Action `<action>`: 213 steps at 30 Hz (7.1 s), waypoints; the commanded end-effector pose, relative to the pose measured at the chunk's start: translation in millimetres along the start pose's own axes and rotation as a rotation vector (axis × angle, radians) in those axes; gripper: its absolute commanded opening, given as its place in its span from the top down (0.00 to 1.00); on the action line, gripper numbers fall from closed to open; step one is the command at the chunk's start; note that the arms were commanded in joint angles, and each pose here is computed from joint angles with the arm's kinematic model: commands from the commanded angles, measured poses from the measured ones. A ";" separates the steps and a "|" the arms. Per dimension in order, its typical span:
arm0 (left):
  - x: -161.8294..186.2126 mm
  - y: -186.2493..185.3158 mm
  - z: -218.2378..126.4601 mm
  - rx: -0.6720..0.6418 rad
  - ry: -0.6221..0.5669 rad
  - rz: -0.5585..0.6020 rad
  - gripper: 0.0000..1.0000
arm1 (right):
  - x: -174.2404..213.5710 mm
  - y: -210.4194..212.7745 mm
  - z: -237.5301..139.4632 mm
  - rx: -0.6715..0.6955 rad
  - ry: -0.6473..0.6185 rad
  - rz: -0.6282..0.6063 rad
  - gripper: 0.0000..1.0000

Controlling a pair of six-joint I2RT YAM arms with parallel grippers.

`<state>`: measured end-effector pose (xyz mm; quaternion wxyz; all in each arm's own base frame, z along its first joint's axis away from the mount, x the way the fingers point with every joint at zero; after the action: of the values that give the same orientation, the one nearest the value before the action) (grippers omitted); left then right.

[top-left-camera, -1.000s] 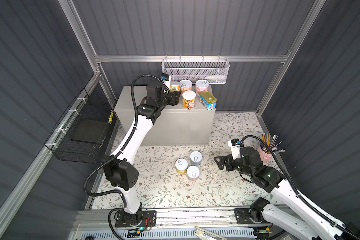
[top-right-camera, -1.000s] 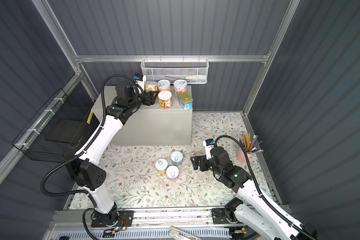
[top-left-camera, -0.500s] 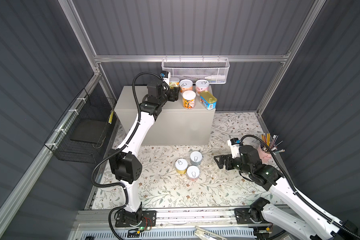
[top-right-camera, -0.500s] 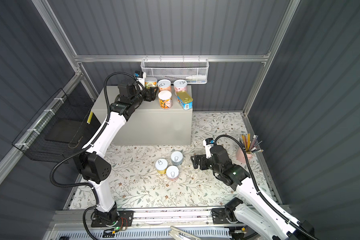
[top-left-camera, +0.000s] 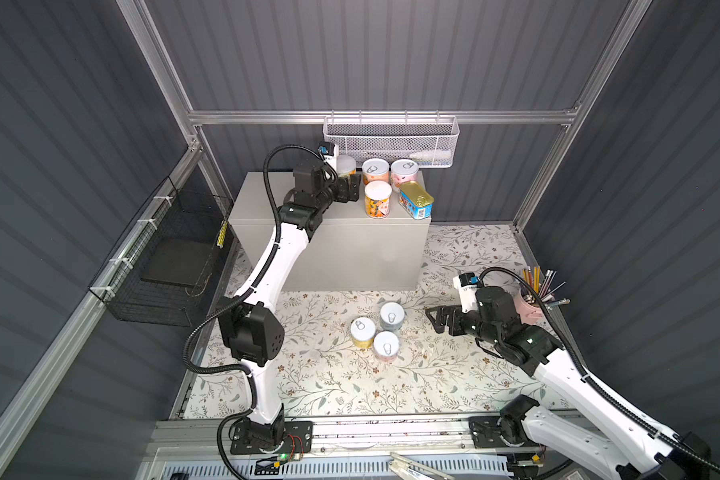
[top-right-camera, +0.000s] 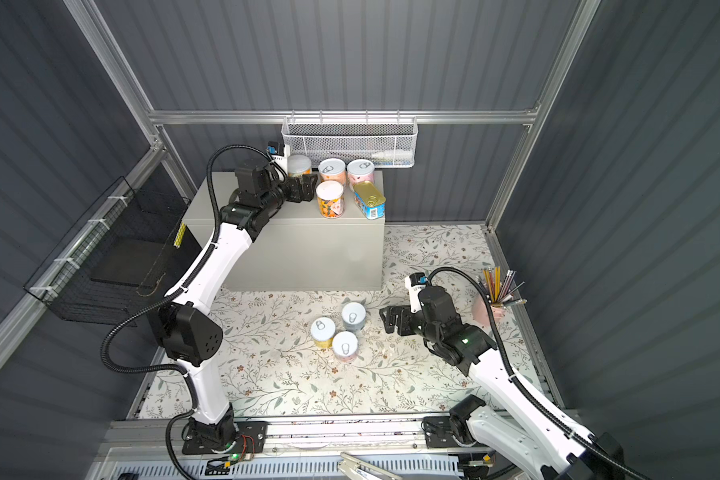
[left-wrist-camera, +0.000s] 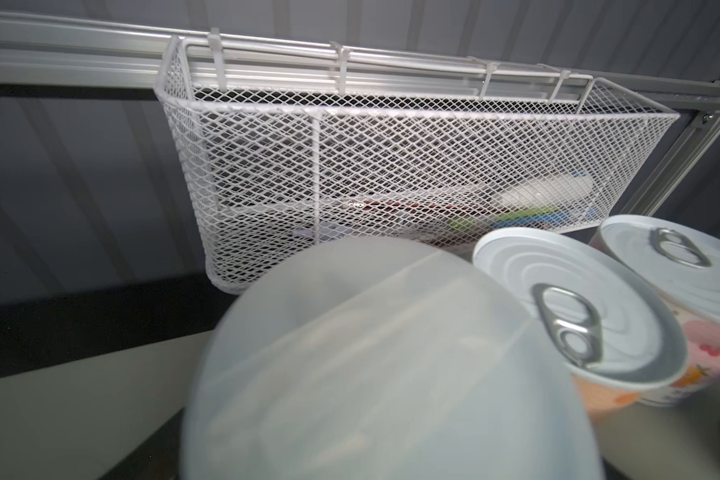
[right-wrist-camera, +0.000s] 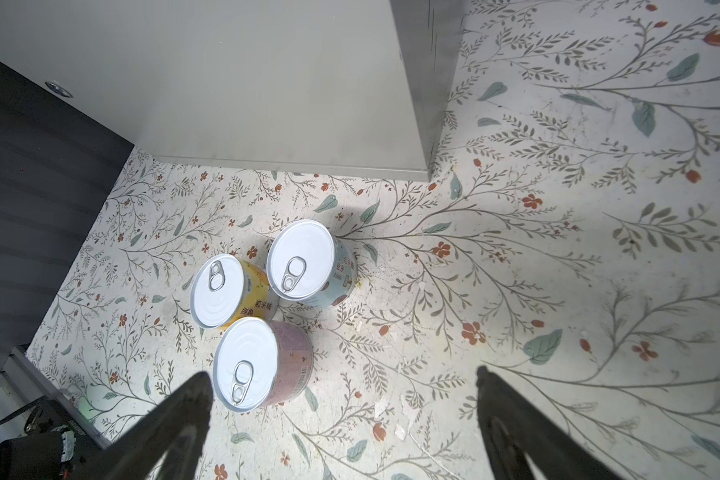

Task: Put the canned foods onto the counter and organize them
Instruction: 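Lower the peach-print can onto the cabinet top beside the pink can, then open and lower the left gripper while the right gripper approaches the cans, then close the right gripper around the pink-label can nearest the robot, then lift the pink can with the right gripper while the left gripper moves toward it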

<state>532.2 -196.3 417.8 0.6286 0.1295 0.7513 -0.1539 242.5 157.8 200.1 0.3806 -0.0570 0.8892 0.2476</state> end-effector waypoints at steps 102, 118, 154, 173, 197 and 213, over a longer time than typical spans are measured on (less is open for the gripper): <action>236.2 9.2 -244.8 -0.176 0.453 -0.266 0.00 | 125.5 90.4 122.9 0.131 0.526 -0.276 0.18; 242.6 12.4 -247.9 -0.196 0.460 -0.254 0.00 | 115.5 95.0 121.4 0.133 0.495 -0.279 0.30; 252.2 -9.5 -236.6 -0.041 0.475 -0.275 0.00 | 96.0 59.0 75.8 0.059 0.384 -0.070 0.30; 237.1 -55.8 -233.4 0.287 0.432 -0.282 0.00 | 53.5 17.1 34.1 0.033 0.322 -0.003 0.28; 240.8 -156.7 -242.1 0.687 0.420 -0.165 0.04 | 34.1 41.9 24.8 -0.133 0.346 0.028 0.28; 266.6 -196.5 -235.5 0.845 0.441 -0.061 0.05 | 32.3 51.2 13.9 -0.190 0.375 0.040 0.27</action>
<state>199.5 -277.5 208.7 0.3378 0.3582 0.7607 -0.4230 209.9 202.2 160.9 0.1719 -0.1033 0.9371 0.2856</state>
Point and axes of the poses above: each gripper's point midway between its finger pads, its own z axis out along the fingers, its own y axis along the line the jaws close on, x = y × z, the point moved 2 cm from there along -z, back along the fingers, and after that the axes turned 1 degree about z, right-handed, at the moved point
